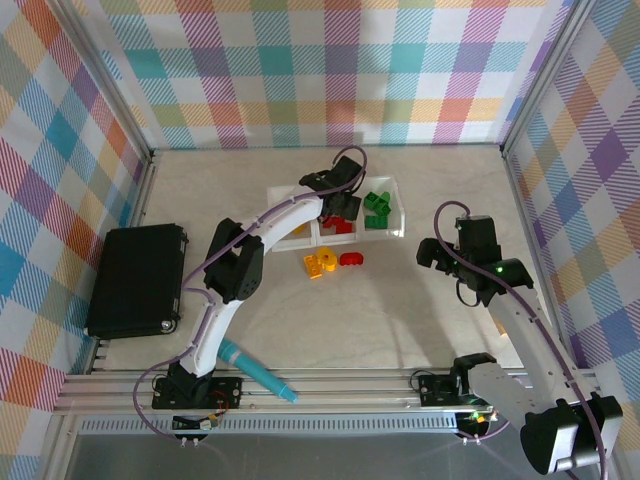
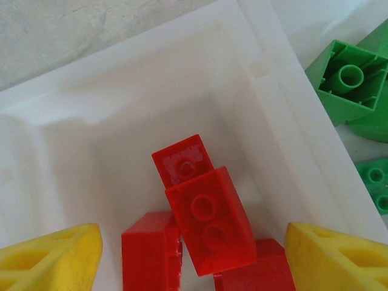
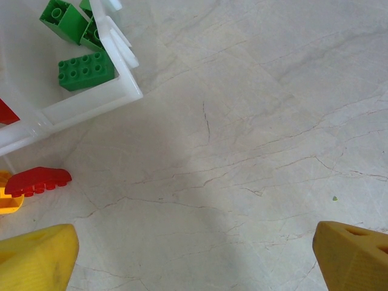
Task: Sort the legos into containers by color
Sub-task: Place the lego in the container, then pick up the lego from the center of the table, then place the lego in the container, then pick up the lego from the center of the table.
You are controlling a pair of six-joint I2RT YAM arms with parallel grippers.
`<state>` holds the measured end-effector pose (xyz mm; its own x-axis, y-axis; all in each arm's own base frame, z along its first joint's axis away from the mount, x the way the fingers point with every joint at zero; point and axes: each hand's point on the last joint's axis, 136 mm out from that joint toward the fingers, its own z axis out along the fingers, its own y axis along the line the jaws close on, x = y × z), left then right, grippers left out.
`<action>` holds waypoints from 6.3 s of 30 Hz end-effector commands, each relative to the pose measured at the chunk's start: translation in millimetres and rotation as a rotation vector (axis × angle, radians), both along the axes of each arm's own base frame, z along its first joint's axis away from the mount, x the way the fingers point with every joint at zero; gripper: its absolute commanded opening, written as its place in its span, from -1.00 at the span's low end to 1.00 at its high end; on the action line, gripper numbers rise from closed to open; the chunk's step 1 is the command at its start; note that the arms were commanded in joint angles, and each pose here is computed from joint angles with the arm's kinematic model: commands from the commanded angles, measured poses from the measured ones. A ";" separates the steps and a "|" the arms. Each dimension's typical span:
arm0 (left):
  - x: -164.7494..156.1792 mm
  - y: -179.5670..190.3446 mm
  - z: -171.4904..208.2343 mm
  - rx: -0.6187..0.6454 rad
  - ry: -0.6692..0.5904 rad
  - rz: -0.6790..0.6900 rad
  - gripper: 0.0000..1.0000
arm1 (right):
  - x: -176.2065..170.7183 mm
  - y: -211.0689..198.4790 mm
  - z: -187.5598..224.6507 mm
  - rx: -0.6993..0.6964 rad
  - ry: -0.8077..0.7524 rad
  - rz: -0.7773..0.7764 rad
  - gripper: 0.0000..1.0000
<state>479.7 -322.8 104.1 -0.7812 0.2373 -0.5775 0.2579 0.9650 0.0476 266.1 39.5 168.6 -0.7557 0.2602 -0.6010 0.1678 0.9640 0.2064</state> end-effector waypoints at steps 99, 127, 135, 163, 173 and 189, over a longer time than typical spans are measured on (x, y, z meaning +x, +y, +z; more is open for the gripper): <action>-85.7 -45.1 27.4 -0.021 0.093 -0.414 -0.46 | 2.0 0.5 2.5 0.022 -0.007 -0.013 0.98; 37.3 0.5 49.8 0.102 -0.155 -0.271 -0.45 | 3.4 -1.0 -2.1 0.005 0.010 -0.012 0.98; 46.2 7.7 32.0 0.069 -0.127 -0.252 -0.40 | 6.5 0.5 -3.1 0.011 0.016 -0.012 0.98; 20.2 7.7 79.3 -0.122 -0.167 -0.213 0.48 | -0.4 -1.6 -2.8 0.010 0.014 -0.017 0.98; -45.4 39.5 93.6 -0.268 -0.130 -0.069 0.76 | 3.5 2.2 -3.9 0.029 0.013 -0.013 0.98; -139.0 62.3 13.4 -0.311 0.084 0.310 0.69 | 5.6 14.8 -10.6 0.104 0.027 0.004 0.98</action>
